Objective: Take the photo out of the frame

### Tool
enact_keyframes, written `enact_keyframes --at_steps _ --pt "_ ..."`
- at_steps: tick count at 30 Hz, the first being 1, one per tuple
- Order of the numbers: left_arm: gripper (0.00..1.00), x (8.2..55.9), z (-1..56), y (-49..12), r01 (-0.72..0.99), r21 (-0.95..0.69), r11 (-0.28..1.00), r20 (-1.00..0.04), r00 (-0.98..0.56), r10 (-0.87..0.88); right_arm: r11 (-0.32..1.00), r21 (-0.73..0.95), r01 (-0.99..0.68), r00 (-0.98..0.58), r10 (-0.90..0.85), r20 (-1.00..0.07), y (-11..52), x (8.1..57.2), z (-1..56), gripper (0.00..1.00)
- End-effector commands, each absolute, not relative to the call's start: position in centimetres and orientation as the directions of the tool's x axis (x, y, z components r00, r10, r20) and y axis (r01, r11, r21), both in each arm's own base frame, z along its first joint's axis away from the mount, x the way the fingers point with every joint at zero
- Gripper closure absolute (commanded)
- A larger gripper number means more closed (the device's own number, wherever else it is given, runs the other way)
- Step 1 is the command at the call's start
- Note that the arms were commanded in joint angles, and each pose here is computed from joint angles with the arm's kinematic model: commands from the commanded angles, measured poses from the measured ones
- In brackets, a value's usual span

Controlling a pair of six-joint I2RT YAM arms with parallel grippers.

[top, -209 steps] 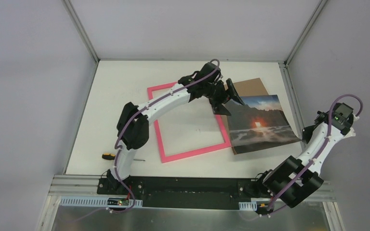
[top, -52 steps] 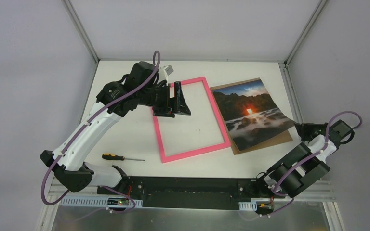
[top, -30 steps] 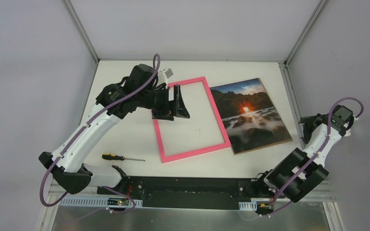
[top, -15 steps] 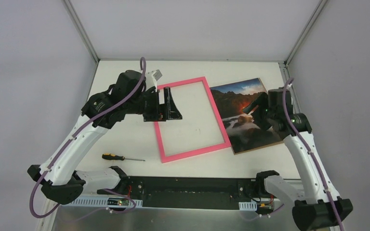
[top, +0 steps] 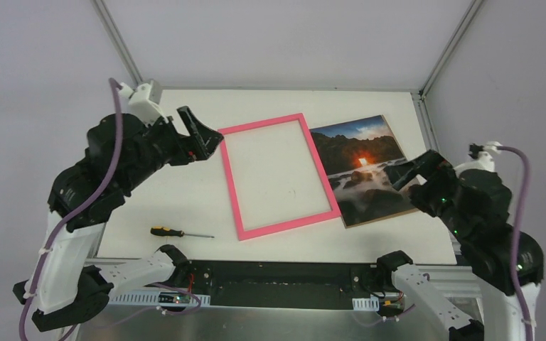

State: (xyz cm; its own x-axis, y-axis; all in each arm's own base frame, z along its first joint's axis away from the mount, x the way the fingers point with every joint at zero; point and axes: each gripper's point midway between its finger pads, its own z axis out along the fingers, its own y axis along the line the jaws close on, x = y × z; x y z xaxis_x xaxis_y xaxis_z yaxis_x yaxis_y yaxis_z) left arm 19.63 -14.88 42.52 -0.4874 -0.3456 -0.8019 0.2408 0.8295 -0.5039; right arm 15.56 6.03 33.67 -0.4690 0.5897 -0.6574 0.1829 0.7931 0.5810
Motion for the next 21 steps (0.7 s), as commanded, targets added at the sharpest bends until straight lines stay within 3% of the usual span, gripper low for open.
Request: enact_keyframes --at_steps 1,11,21 --pt "0.15 20.3 47.4 -8.9 0.135 -0.414 0.9 -0.896 -0.234 -0.377 0.837 0.485 0.254 -0.334 0.547 -0.768 1.3 13.4 36.6 0.01" --pt "0.14 18.7 50.6 -4.9 0.075 -0.436 0.897 -0.899 -0.084 -0.43 0.83 0.435 0.35 -0.119 0.5 -0.858 -4.4 10.5 42.8 0.01" --pt "0.15 17.6 51.7 -2.7 0.035 -0.456 0.889 -0.89 -0.015 -0.456 0.829 0.421 0.367 -0.091 0.483 -0.871 -5.5 9.3 44.2 0.01"
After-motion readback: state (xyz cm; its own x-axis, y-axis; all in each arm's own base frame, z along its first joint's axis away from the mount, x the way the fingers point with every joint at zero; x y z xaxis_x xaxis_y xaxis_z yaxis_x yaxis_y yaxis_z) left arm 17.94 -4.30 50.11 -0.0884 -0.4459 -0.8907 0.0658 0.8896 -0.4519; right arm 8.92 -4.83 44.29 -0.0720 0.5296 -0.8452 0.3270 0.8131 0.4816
